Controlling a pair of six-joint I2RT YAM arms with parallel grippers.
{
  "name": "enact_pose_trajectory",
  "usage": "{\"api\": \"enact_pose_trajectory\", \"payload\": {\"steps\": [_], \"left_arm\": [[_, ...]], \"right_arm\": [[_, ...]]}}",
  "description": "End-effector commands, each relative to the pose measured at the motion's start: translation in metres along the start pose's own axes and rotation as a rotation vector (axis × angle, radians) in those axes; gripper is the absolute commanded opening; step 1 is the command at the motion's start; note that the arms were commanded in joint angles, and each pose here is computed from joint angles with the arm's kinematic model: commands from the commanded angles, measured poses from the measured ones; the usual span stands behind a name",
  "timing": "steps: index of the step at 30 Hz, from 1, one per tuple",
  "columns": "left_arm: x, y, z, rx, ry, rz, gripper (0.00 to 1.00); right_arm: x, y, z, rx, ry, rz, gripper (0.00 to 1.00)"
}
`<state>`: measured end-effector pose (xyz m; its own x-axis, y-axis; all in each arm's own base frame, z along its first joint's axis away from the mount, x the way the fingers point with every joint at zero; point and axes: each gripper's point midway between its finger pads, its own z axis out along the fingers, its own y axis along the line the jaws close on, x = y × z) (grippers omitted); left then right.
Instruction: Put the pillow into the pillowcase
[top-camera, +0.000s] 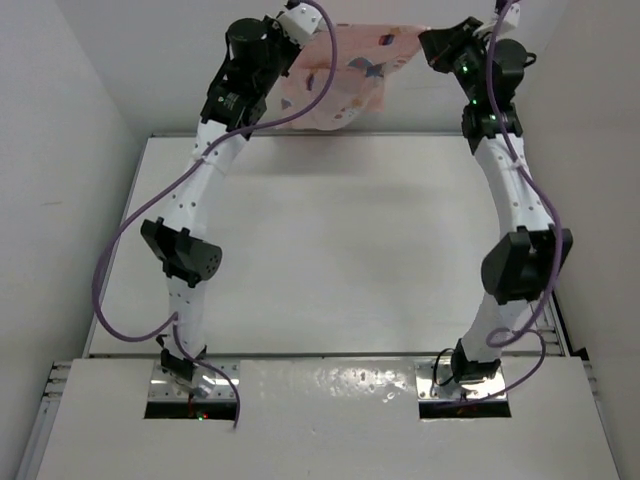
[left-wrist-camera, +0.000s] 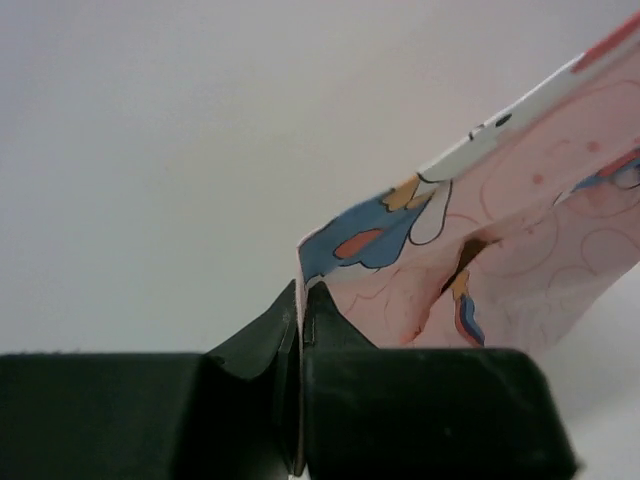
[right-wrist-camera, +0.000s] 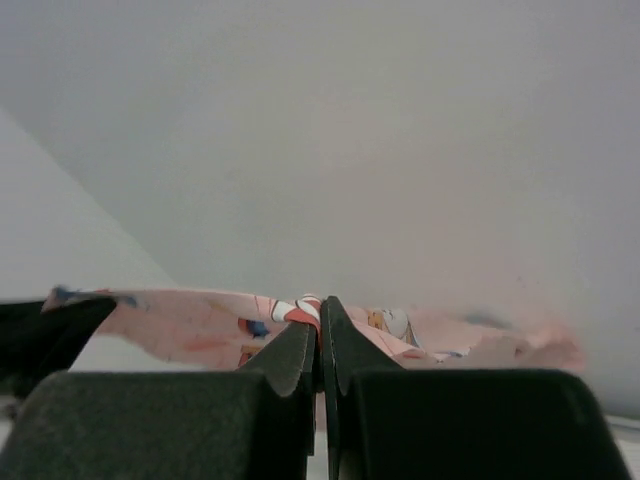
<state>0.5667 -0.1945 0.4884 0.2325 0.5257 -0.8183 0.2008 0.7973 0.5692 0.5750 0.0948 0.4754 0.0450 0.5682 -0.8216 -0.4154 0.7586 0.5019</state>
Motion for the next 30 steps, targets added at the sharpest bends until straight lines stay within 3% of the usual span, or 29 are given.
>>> {"api": "enact_pose_trajectory", "payload": {"steps": [1, 2, 4, 5, 7, 8, 10, 13, 16, 20, 23, 26, 27, 28, 29, 30], "left_arm": [[0.009, 0.011, -0.043, 0.098, 0.076, 0.058, 0.0], [0.054, -0.022, -0.045, 0.191, 0.192, 0.086, 0.0], [0.118, -0.064, -0.075, 0.374, 0.364, 0.18, 0.0], [0.134, -0.082, -0.088, 0.474, 0.38, 0.235, 0.0], [0.172, -0.113, -0.138, 0.652, 0.477, 0.28, 0.0], [0.176, -0.13, -0.157, 0.796, 0.438, 0.358, 0.0], [0.202, -0.159, -0.225, 1.055, 0.531, 0.388, 0.05], [0.238, -0.182, -0.29, 1.23, 0.655, 0.402, 0.1], [0.266, -0.202, -0.34, 1.328, 0.748, 0.388, 0.18], [0.285, -0.225, -0.387, 1.418, 0.805, 0.332, 0.18], [0.289, -0.229, -0.399, 1.439, 0.828, 0.315, 0.06], [0.281, -0.229, -0.388, 1.396, 0.819, 0.293, 0.06], [0.273, -0.232, -0.383, 1.394, 0.792, 0.26, 0.1], [0.267, -0.235, -0.376, 1.379, 0.776, 0.222, 0.14], [0.257, -0.235, -0.365, 1.356, 0.748, 0.195, 0.19], [0.249, -0.241, -0.353, 1.319, 0.728, 0.123, 0.3]], "right_arm": [[-0.058, 0.09, -0.063, -0.301, -0.134, -0.248, 0.0], [0.001, 0.061, -0.075, -0.28, -0.007, -0.228, 0.0], [0.034, 0.085, -0.115, -0.387, 0.058, -0.256, 0.0], [0.097, 0.057, -0.137, -0.353, 0.181, -0.238, 0.0], [0.144, 0.068, -0.177, -0.384, 0.278, -0.248, 0.0], [0.196, 0.048, -0.206, -0.358, 0.391, -0.254, 0.0], [0.261, 0.04, -0.258, -0.32, 0.561, -0.227, 0.0], [0.316, 0.029, -0.316, -0.267, 0.682, -0.169, 0.0], [0.343, 0.028, -0.358, -0.23, 0.747, -0.167, 0.0], [0.368, 0.025, -0.406, -0.201, 0.869, -0.223, 0.0], [0.374, 0.023, -0.427, -0.176, 0.896, -0.23, 0.0], [0.377, 0.026, -0.442, -0.167, 0.926, -0.227, 0.0], [0.379, 0.026, -0.446, -0.159, 0.939, -0.224, 0.0], [0.381, 0.024, -0.451, -0.142, 0.953, -0.237, 0.16], [0.383, 0.02, -0.458, -0.122, 0.976, -0.247, 0.38], [0.38, 0.02, -0.457, -0.104, 0.978, -0.245, 0.58]]}}
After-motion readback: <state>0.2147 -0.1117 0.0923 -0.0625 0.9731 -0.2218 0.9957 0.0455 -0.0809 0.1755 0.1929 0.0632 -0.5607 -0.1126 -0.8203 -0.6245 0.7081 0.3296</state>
